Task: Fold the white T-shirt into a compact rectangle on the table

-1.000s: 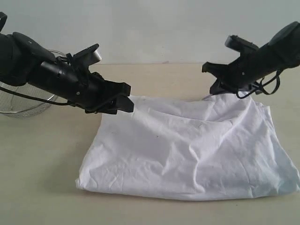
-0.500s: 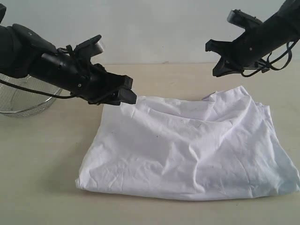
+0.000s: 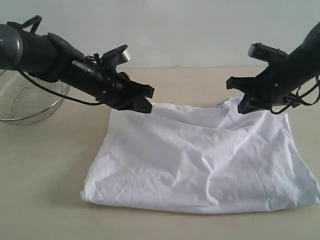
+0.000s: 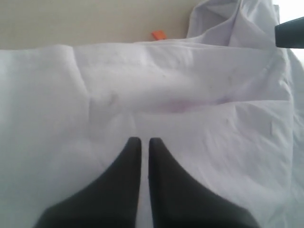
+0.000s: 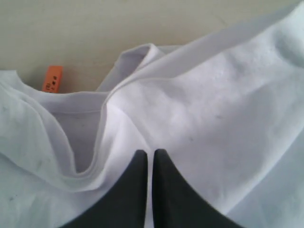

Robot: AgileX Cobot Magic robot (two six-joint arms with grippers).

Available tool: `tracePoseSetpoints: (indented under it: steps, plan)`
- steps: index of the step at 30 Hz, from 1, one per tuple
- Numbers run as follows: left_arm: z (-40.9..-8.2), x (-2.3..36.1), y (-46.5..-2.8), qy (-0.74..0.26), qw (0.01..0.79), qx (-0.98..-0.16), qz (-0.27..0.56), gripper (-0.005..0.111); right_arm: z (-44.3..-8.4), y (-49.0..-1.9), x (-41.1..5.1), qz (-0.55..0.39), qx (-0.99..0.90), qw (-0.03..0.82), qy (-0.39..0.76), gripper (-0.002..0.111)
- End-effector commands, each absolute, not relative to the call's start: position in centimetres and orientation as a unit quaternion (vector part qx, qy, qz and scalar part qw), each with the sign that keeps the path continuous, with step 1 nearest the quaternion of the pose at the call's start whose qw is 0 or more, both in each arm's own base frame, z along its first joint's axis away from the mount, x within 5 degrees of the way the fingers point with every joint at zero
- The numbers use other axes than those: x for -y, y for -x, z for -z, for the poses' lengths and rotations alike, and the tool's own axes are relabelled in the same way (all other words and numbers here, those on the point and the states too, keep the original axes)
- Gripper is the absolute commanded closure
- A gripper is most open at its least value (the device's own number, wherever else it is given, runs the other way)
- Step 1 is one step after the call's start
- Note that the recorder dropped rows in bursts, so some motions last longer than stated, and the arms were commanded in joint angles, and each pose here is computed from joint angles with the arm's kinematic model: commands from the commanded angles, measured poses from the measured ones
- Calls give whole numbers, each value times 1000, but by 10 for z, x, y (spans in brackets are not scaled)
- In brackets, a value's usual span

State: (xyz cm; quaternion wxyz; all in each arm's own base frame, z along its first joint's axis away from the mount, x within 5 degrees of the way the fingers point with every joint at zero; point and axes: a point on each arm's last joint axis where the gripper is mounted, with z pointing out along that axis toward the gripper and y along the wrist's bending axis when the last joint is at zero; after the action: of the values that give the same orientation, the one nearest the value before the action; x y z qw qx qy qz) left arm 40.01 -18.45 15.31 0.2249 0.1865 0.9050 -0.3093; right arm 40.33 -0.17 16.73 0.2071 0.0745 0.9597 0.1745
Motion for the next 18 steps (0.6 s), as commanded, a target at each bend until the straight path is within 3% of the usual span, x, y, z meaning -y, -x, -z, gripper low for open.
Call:
tracePoseSetpoints:
  steps: [1,9,12,18]
  plan:
    - [-138,187,-412,-187,228,-906,302,102,-160,-404,7,-164,-961,207,-80,108]
    - [-107,188,-426,-198,227,-913,277,102,-139,-406,8,-159,-966,187,-86,108]
    - [-106,183,-433,-179,256,-916,251,102,-132,-405,11,-137,-971,175,-82,108]
    - [-93,166,-437,-153,234,-930,240,102,-125,-403,22,-111,-977,155,-91,108]
